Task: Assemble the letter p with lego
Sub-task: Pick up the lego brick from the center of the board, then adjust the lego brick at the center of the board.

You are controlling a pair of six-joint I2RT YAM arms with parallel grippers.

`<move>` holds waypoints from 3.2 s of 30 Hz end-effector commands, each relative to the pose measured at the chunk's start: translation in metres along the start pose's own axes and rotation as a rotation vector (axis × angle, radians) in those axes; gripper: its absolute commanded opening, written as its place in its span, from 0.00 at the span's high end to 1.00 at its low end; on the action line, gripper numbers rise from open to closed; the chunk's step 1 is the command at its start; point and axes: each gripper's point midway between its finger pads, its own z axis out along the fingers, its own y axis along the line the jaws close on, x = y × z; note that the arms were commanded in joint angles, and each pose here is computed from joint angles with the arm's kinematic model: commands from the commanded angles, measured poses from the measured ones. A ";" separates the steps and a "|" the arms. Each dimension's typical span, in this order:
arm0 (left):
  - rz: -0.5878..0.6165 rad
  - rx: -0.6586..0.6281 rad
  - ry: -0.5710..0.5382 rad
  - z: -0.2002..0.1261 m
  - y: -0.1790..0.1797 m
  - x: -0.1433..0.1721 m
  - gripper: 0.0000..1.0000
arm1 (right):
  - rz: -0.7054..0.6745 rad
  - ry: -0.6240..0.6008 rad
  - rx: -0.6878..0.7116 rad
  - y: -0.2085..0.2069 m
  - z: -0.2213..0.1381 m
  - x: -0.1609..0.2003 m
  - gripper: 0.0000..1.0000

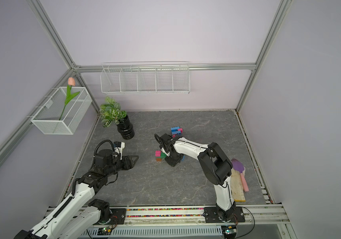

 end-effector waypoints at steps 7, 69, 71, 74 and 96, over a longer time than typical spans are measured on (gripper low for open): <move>-0.008 -0.004 0.003 0.001 0.002 0.001 0.38 | 0.029 -0.006 0.017 -0.006 -0.008 0.003 0.70; 0.147 0.153 0.261 0.125 -0.062 0.021 1.00 | 0.558 -0.216 0.051 0.022 -0.075 -0.055 0.80; 0.145 0.150 0.265 0.125 -0.061 0.023 1.00 | 0.528 -0.218 0.036 0.030 -0.081 -0.049 0.80; 0.143 0.145 0.263 0.124 -0.060 0.024 1.00 | 0.505 -0.217 0.012 0.040 -0.085 -0.038 0.80; 0.172 0.253 0.148 0.090 -0.098 -0.014 1.00 | 0.530 -0.242 -0.112 0.078 -0.065 -0.027 0.80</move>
